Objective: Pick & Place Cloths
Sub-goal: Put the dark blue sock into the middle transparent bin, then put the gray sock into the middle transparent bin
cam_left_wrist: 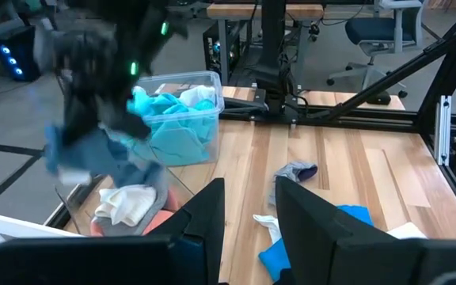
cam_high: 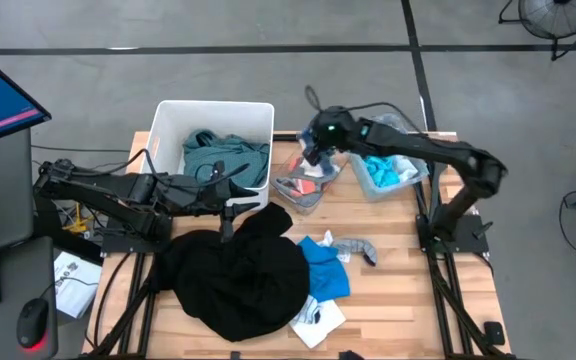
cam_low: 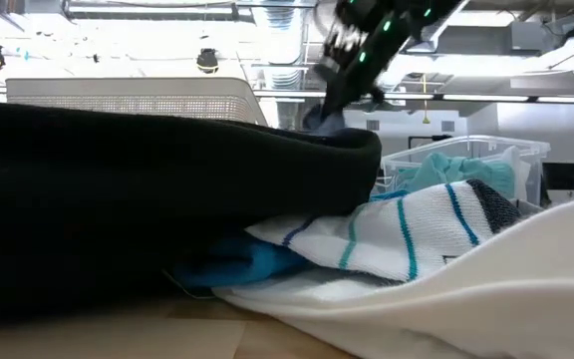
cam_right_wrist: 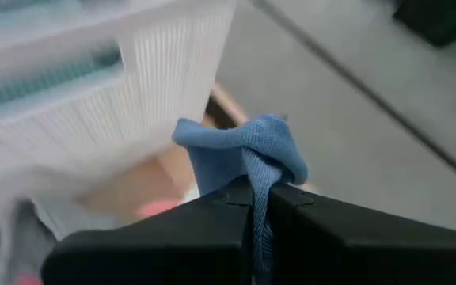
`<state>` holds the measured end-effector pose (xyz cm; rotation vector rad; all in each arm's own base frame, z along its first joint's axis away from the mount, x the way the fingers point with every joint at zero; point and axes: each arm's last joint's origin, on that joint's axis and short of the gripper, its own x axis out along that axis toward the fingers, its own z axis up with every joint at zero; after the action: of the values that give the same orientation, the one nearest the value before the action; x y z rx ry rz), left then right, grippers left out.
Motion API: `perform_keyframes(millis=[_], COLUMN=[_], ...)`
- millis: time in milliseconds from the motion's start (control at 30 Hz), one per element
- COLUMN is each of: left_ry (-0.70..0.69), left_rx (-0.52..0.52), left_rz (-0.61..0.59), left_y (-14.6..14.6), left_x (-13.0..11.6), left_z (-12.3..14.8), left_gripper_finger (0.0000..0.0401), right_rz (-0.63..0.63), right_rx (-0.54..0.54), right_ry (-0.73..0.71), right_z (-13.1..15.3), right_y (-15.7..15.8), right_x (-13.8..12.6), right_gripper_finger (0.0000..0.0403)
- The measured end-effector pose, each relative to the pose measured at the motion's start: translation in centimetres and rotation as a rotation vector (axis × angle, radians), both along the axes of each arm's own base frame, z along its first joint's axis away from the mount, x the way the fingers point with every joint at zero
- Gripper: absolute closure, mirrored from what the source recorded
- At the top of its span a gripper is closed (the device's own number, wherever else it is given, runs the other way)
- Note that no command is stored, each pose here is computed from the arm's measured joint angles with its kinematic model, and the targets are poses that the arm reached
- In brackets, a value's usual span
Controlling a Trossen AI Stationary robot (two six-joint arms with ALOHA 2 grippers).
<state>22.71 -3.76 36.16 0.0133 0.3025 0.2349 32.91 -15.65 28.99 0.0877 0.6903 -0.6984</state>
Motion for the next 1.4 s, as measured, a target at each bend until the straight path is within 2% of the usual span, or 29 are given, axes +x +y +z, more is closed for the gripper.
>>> perform_keyframes(millis=[300, 433, 567, 767, 900, 1000, 1100, 1200, 1300, 1400], left_ry=[-0.009, -0.009, -0.009, -0.009, -0.009, -0.008, -0.009, -0.01, -0.009, -0.009], left_rx=[-0.043, -0.043, -0.043, -0.044, -0.044, -0.043, -0.043, -0.043, -0.042, -0.042], left_rz=[0.01, 0.009, 0.008, 0.007, 0.006, 0.006, 0.006, 0.006, 0.006, 0.006], left_y=[0.0, 0.0, 0.0, 0.0, 0.0, 0.0, 0.0, 0.0, 0.0, 0.0], left_x=[0.0, 0.0, 0.0, 0.0, 0.0, 0.0, 0.0, 0.0, 0.0, 0.0], left_z=[0.0, 0.0, 0.0, 0.0, 0.0, 0.0, 0.0, 0.0, 0.0, 0.0], left_gripper_finger=[0.0302, 0.0302, 0.0302, 0.0302, 0.0302, 0.0302, 0.0302, 0.0302, 0.0302, 0.0302], right_rz=[0.036, 0.009, 0.022, 0.082, 0.125, 0.145, 0.213, 0.266, 0.323, 0.361], right_rx=[0.182, 0.228, 0.247, 0.233, 0.215, 0.25, 0.333, 0.402, 0.437, 0.483], right_ry=[0.219, 0.285, 0.351, 0.406, 0.348, 0.265, 0.216, 0.246, 0.269, 0.313], right_z=[-7.7, -9.5, -9.8, -7.0, -2.4, 0.8, 3.0, 4.1, 3.6, 1.4], right_y=[-0.9, -1.3, -1.0, -0.1, 1.0, 2.7, 5.7, 9.5, 13.5, 17.2], right_x=[2.2, 2.1, 1.7, 0.3, -0.9, -2.3, -3.8, -5.1, -5.9, -6.5], right_gripper_finger=[0.0403, 0.0399, 0.0364, 0.0265, 0.0185, 0.0143, 0.0128, 0.0127, 0.0128, 0.0128])
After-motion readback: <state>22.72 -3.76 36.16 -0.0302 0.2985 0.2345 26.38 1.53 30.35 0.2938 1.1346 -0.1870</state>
